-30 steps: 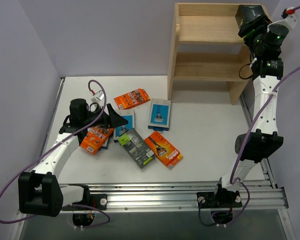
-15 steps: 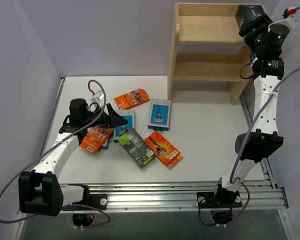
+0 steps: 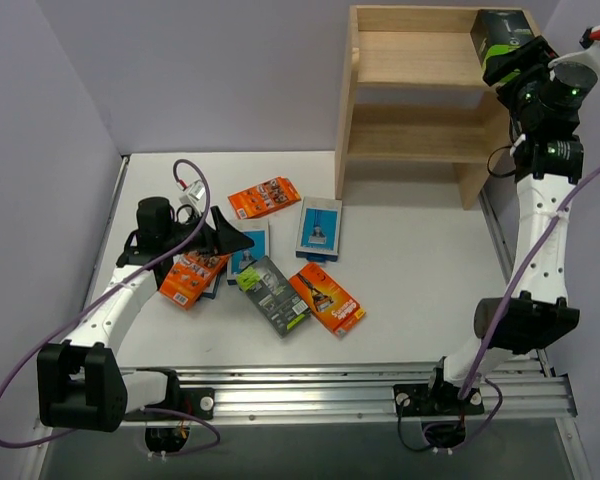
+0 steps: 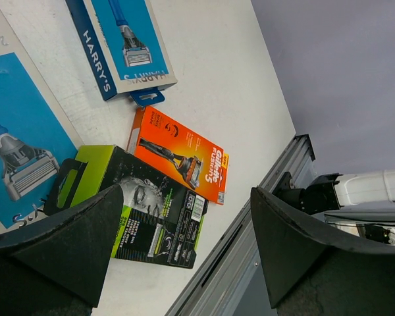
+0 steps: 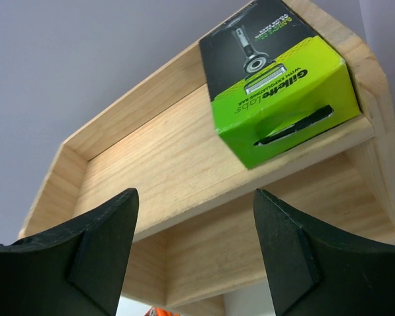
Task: Place and organize the shaving razors onto the shelf
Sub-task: Place the shaving razor onto shelf, then grab a shaving razor with the right arm
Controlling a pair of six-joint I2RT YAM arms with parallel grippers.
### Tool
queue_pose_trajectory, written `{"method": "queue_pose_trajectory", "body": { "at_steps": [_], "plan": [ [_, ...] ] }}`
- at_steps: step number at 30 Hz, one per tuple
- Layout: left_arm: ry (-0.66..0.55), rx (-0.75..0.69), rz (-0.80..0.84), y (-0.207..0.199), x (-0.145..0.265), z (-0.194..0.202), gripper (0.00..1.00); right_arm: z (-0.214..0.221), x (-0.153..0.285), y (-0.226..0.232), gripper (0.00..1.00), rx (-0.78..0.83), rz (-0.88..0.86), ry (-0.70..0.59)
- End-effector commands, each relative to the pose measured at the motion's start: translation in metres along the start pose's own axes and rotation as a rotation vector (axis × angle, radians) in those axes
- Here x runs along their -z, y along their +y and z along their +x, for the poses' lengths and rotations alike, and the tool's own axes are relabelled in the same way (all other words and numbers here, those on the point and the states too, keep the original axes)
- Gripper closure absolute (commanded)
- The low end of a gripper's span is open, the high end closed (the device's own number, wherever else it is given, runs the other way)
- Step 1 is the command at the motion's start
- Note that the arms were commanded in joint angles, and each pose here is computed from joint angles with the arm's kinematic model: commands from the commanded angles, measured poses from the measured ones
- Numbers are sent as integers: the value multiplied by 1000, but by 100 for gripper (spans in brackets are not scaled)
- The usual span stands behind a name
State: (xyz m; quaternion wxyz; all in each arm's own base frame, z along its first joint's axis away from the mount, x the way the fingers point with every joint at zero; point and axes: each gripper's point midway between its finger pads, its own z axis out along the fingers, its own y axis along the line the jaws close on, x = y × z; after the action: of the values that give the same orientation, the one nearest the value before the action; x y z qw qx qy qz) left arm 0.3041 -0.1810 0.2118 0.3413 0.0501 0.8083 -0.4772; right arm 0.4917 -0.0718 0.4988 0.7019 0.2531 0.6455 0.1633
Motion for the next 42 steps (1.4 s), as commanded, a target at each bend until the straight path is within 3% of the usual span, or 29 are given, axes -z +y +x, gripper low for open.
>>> {"method": "queue_pose_trajectory", "body": {
  "at_steps": [1,9,17,21,23,31,38,42],
  "plan": [
    [-60,-87,24,-14,5,-21,13,-33,40,30,34,11,-98,-84],
    [-81,-102,-19,-12,10,-24,13,7,94,34,32,16,-180,19],
    [-107,-131,-158,4,20,-29,13,111,160,49,32,30,-325,235],
    [-131,-150,-206,7,25,-34,13,200,202,67,32,60,-441,439],
    [-141,-163,-236,9,30,-35,10,220,221,73,30,76,-481,468],
    [-246,-197,-418,24,56,-47,3,359,299,90,19,186,-682,786],
    [-238,-184,-420,27,52,-46,4,432,325,109,1,179,-831,835],
    [-227,-182,-409,26,50,-45,4,462,318,113,0,227,-865,871]
  ]
}}
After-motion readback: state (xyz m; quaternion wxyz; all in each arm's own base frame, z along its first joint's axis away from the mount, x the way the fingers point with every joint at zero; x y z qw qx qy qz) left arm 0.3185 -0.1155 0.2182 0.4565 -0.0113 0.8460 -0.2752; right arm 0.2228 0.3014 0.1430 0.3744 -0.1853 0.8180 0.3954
